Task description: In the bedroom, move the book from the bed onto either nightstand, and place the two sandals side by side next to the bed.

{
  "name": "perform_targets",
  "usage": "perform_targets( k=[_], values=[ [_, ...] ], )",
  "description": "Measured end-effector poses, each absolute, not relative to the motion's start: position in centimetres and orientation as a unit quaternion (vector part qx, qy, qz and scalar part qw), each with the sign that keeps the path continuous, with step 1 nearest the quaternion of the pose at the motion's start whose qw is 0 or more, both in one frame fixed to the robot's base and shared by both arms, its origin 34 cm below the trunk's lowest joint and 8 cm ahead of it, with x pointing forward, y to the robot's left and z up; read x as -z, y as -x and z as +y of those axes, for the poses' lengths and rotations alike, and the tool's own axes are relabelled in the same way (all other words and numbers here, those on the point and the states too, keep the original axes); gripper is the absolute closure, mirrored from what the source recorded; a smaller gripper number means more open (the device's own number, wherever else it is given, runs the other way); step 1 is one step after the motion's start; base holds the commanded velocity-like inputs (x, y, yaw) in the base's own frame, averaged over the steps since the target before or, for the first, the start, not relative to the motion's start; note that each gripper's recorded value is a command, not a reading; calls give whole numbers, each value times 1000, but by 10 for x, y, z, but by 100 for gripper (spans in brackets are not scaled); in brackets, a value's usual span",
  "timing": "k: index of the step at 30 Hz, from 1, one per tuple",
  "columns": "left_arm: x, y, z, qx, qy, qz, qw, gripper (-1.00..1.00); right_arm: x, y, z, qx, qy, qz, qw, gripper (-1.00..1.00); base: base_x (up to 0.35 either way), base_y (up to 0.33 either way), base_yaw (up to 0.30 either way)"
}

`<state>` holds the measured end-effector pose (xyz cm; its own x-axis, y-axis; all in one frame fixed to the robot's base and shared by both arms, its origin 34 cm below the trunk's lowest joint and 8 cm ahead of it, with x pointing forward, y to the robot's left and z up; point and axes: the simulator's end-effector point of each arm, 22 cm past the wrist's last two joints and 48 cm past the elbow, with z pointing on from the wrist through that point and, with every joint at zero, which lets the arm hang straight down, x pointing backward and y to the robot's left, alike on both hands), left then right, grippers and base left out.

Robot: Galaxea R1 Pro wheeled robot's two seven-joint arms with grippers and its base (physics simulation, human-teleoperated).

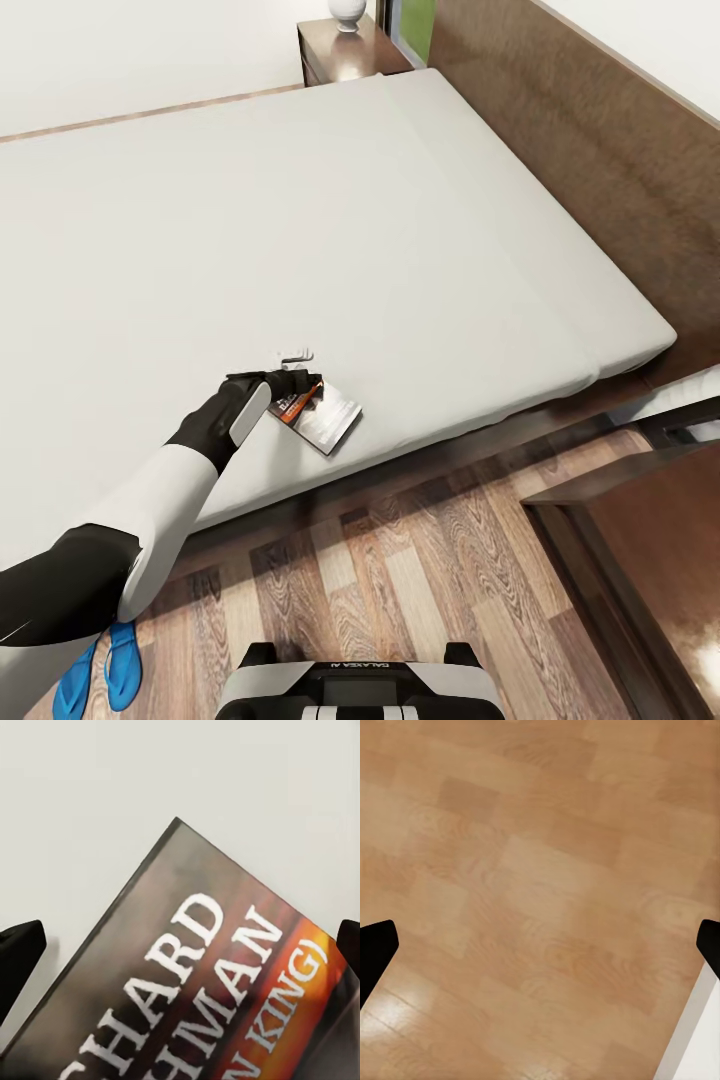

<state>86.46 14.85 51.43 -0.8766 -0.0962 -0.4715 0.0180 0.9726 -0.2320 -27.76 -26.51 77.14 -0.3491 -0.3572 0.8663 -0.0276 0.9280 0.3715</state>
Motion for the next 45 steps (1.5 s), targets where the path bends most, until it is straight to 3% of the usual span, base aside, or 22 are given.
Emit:
perform_targets(
  k=[45],
  values=[
    [-515, -866, 148, 116, 20, 961, 252, -100, -772, 278, -264, 152, -125, -806, 558, -100, -20, -32, 0]
  ],
)
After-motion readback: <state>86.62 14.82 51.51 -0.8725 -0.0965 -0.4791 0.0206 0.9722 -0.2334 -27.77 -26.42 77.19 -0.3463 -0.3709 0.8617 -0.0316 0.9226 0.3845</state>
